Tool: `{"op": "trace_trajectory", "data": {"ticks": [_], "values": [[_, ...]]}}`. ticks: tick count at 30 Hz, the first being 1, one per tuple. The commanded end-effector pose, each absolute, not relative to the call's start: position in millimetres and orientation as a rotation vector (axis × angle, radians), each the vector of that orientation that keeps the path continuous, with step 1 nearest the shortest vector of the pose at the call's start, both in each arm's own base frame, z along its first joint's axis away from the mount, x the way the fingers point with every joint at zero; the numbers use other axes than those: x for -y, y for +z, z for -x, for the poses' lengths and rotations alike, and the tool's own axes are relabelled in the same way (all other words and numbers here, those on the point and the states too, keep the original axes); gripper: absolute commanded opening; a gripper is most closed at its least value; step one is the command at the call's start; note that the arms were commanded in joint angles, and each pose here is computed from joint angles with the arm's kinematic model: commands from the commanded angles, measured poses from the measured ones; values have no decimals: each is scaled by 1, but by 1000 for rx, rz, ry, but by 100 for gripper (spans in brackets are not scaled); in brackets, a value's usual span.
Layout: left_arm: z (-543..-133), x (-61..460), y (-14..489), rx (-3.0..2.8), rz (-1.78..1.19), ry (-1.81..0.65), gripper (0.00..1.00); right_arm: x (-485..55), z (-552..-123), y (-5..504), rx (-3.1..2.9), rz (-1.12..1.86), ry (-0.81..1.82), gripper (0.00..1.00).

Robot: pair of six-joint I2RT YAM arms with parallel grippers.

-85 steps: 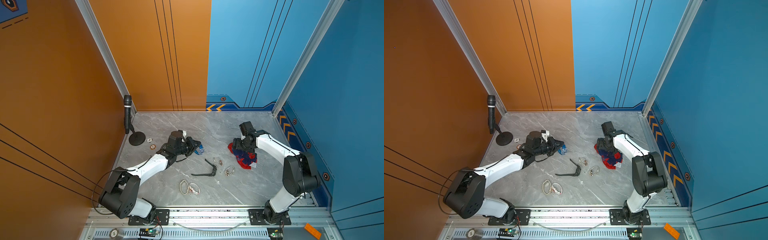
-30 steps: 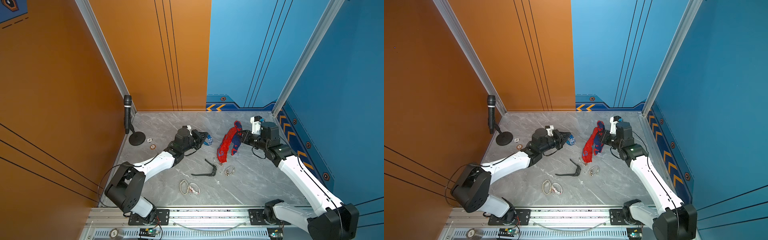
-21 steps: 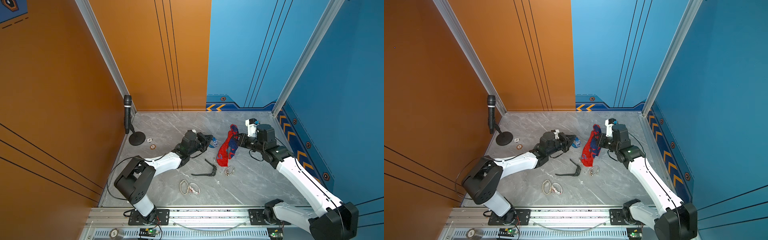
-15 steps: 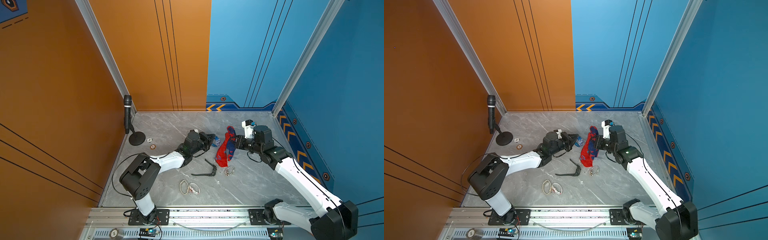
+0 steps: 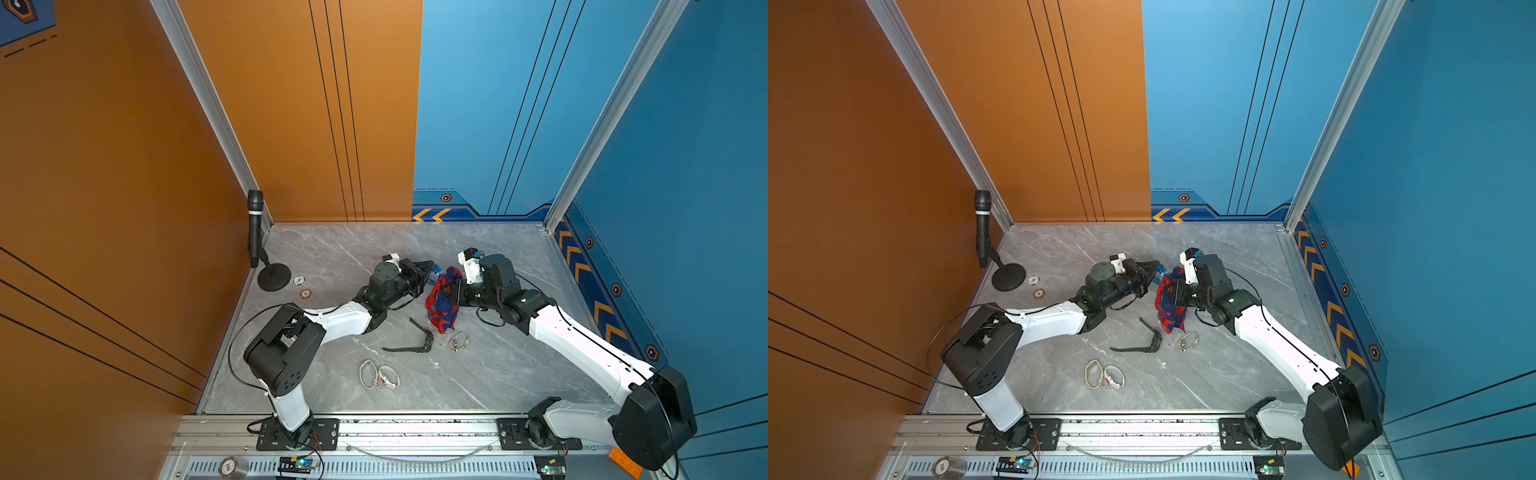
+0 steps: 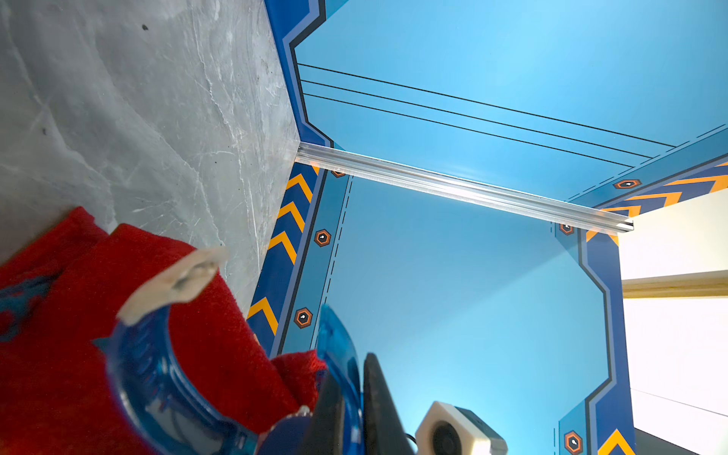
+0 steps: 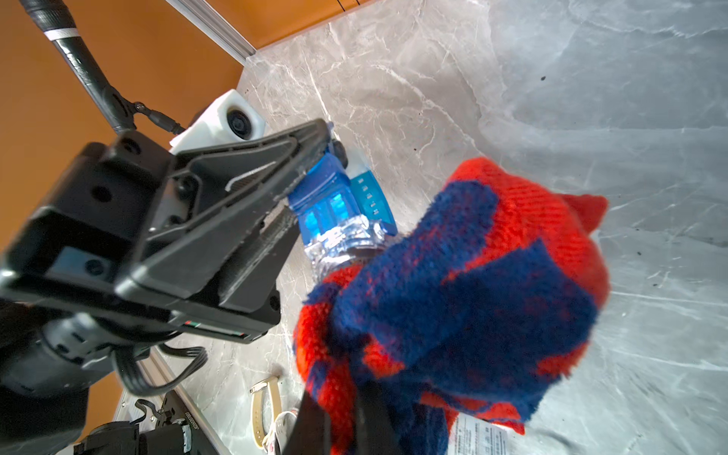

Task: Wipe the watch dial
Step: Wipe the dirt from the watch dial.

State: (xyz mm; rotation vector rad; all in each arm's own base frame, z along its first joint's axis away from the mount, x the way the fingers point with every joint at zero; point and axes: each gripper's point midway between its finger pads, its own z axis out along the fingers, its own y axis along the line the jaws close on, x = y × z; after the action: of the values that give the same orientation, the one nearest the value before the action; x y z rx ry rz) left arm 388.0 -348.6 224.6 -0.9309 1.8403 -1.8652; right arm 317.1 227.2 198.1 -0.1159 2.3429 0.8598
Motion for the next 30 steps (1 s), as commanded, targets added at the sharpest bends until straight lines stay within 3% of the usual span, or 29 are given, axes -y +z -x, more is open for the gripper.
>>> {"op": "trace_trajectory", "data": {"ticks": [1, 11, 22, 30], "values": [[-383, 358, 245, -1785, 873, -1956, 0, -234, -330, 216, -2277, 131, 844, 0], [-372, 368, 261, -1780, 750, -2040, 0, -217, -347, 197, -2359, 24, 772, 0], [-367, 376, 252, -1813, 731, -2063, 0, -243, -336, 236, -2283, 127, 844, 0], [-363, 377, 259, -1798, 720, -2087, 0, -230, -344, 198, -2366, 70, 780, 0]]}}
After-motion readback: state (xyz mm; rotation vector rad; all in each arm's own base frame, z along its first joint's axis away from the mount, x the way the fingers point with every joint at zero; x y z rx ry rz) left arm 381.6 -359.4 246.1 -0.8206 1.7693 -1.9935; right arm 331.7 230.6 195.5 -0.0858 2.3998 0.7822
